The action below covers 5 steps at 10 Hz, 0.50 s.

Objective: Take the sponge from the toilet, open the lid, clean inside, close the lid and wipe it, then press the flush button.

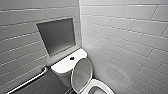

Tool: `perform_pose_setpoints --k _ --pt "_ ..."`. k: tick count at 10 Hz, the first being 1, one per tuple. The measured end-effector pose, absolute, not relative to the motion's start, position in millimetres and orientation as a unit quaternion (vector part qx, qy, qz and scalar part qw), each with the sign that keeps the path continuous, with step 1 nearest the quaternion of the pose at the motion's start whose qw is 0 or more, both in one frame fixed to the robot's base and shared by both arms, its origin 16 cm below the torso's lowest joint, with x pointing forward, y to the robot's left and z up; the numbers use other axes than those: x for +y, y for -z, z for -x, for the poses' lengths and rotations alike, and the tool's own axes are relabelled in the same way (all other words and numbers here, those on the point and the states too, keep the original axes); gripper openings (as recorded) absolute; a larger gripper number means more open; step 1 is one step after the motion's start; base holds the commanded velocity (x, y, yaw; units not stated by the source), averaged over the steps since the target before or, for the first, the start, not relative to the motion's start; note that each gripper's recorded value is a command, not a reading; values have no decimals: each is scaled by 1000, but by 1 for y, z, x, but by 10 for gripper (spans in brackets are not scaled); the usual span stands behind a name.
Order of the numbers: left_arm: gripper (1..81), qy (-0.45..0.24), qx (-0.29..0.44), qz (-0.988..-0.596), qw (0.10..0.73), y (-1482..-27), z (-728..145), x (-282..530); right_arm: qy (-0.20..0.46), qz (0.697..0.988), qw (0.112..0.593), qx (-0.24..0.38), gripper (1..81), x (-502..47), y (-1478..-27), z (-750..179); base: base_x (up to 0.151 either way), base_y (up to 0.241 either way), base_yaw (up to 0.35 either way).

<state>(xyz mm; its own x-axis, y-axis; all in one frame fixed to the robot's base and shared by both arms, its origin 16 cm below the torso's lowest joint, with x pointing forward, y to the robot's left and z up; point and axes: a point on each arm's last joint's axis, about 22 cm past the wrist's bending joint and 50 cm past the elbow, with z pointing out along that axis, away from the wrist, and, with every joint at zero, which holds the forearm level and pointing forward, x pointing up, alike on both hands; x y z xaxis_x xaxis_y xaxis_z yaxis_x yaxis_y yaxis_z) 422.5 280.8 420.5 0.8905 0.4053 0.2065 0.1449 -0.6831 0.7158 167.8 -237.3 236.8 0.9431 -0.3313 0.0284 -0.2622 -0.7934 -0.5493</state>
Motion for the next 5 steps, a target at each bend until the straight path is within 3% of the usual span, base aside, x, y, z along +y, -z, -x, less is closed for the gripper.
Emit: perform_pose_setpoints --k 2,5 --pt "811 -63 71 -947 308 -374 -324 259 63 948 277 145 10 -242 -235 -168 0 0 0" --pt "811 24 -4 -952 307 -354 -239 185 54 950 284 117 10 -237 -237 -155 0 0 0"
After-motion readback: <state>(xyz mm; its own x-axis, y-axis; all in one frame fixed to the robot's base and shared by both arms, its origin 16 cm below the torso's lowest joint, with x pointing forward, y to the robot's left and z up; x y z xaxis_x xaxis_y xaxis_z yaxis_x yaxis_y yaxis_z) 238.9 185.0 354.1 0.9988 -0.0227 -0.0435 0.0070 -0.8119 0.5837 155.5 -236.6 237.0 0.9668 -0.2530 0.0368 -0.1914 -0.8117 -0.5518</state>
